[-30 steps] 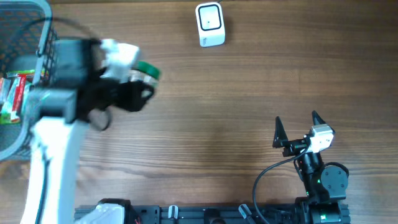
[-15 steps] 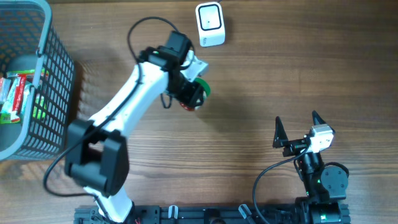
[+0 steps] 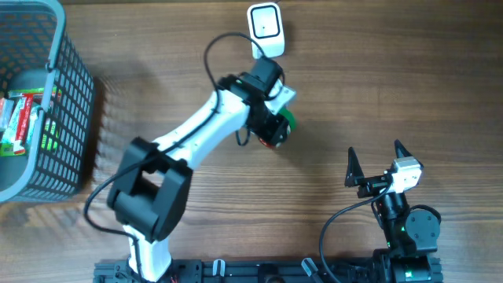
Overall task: Scan the item barcode
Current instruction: 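Lift the jar out and carry it toward the scanner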
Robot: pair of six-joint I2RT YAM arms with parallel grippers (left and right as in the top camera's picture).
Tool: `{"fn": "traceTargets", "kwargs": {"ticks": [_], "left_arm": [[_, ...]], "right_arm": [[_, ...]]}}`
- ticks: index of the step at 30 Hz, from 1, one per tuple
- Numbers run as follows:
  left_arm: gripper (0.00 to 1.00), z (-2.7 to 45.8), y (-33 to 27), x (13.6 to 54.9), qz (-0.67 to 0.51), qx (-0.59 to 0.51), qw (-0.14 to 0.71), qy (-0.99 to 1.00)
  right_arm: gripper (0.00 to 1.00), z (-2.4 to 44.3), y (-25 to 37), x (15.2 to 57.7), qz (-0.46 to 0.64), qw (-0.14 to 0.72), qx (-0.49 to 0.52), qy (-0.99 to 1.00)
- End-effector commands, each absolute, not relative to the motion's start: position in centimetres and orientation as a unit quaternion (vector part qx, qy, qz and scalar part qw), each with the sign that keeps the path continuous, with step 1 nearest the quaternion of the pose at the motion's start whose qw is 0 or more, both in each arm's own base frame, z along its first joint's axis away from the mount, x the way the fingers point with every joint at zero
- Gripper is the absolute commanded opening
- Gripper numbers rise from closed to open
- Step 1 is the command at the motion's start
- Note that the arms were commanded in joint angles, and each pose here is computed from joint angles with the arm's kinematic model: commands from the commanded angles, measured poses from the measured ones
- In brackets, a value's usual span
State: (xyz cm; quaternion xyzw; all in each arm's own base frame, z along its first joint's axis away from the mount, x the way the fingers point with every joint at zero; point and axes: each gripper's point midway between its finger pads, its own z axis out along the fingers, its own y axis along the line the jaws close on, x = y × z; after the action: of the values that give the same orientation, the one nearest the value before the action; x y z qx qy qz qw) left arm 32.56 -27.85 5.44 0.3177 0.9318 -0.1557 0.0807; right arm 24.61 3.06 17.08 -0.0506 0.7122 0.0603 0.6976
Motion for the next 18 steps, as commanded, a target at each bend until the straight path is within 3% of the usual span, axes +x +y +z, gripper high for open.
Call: {"fn": "traceTargets", "kwargs": {"ticks": [1,4,5,11,18], "left_arm": [[0.74,3.3,-28.5,31.6,-0.143,0.324,0.064,0.933],[0.98,3.3,-29.0,31.2,-0.144,0.33,0.064,0.931],[1.0,3.3,-29.1,31.1,-0.144,0.332,0.064,0.93],[1.0,5.1,-29.4,31.9,-0.149,0.333,0.08,0.928],[1.0,15.3,-29.7,35.3,-0.16,0.322,0.171,0.917]], "right_arm": [[1.0,17.1,3.0,24.6,0.058,0.698,-0.052,0.712],[1.0,17.1,3.0,24.6,0.057,0.698,-0.052,0.712],[1.0,17.1,3.0,24.6,0.057,0.698,-0.052,0.712],[1.0,17.1,3.0,24.6,0.057,0.698,-0.052,0.712],[1.0,17.1,3.0,24.6,0.058,0.698,-0.052,0.712]]}}
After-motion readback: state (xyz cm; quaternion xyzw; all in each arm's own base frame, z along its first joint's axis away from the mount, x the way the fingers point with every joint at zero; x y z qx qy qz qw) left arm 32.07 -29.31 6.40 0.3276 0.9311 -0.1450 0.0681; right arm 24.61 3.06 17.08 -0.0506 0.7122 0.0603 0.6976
